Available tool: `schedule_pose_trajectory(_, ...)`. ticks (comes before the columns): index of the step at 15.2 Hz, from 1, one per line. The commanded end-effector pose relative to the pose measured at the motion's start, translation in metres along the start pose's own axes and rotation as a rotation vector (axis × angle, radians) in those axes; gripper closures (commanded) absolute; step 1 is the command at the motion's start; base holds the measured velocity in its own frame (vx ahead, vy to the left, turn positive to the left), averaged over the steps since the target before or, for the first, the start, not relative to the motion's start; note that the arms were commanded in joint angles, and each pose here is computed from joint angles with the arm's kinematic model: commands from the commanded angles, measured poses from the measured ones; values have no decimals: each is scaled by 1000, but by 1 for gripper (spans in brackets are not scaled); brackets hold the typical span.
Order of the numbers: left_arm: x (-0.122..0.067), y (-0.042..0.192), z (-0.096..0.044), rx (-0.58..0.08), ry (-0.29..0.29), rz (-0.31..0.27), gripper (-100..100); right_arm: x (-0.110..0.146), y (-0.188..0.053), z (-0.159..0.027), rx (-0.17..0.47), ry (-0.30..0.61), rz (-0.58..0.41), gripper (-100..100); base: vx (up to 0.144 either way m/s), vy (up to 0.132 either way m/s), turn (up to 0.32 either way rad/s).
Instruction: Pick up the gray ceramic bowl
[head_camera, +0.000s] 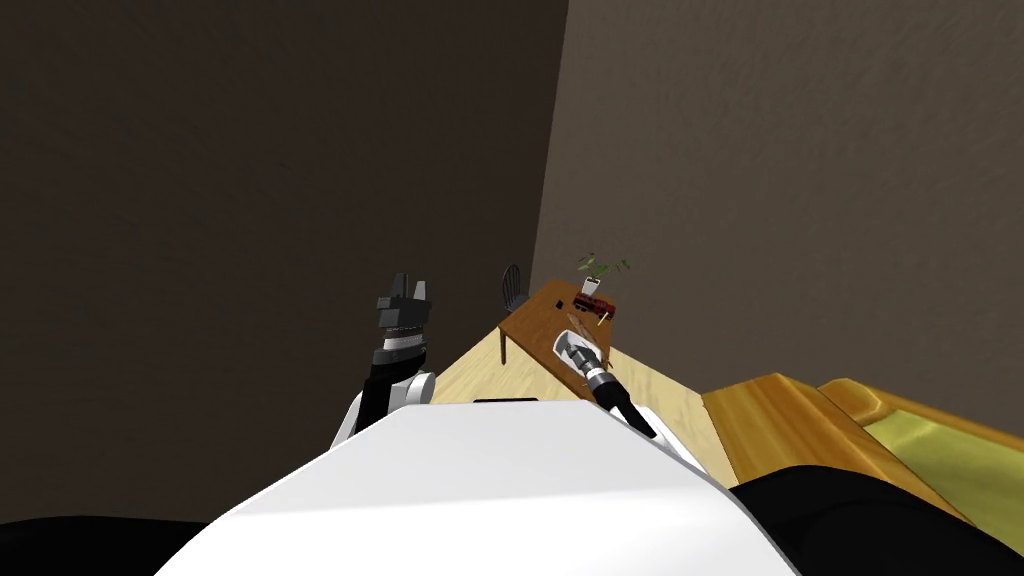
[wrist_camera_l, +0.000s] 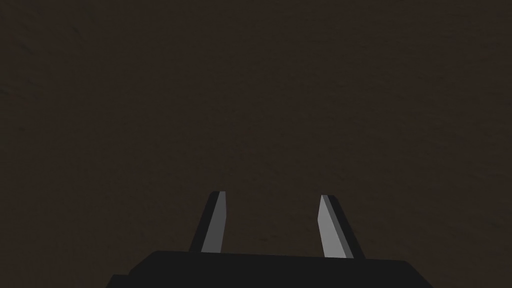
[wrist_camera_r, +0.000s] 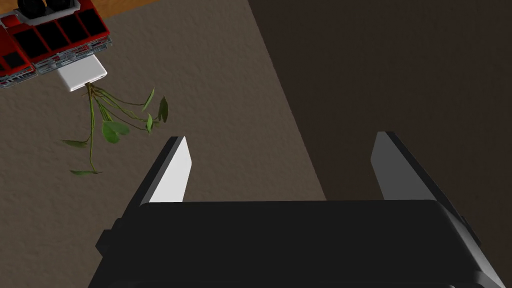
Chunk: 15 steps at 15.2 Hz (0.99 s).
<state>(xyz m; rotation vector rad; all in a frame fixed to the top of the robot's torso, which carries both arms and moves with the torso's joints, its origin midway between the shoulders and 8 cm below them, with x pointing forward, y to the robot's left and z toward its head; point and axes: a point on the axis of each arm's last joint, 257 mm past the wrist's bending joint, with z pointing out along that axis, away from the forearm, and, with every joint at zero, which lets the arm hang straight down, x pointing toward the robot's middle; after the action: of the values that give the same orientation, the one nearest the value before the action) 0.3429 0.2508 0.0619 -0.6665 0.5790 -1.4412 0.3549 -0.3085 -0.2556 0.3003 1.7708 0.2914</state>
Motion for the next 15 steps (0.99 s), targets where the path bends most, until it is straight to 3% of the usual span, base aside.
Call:
schedule_pose_trajectory(1,0,0,0,0,0,0,0,6,-3,-2,14,19,-36,-100,23,5,69)
schedule_pose_trajectory(2,0,0,0,0,0,0,0,22,-18,-7,52,72,-87,-100,26,5,140)
schedule_pose_trajectory(4,0,0,0,0,0,0,0,22,-18,-7,53,74,-107,-100,27,5,123)
schedule_pose_trajectory(5,0,0,0,0,0,0,0,39,-34,-14,91,130,-158,-100,32,8,147)
schedule_pose_trajectory(7,0,0,0,0,0,0,0,39,-34,-14,90,131,-176,-100,32,7,90)
schedule_pose_trajectory(8,0,0,0,0,0,0,0,55,-49,-22,125,187,-228,-100,31,12,157)
schedule_pose_trajectory(10,0,0,0,0,0,0,0,55,-49,-22,124,189,-245,-100,26,6,91)
schedule_pose_trajectory(13,0,0,0,0,0,0,0,83,-78,-40,183,298,-350,-100,32,9,172)
schedule_pose_trajectory(15,0,0,0,0,0,0,0,84,-80,-41,183,307,-378,-100,39,2,104)
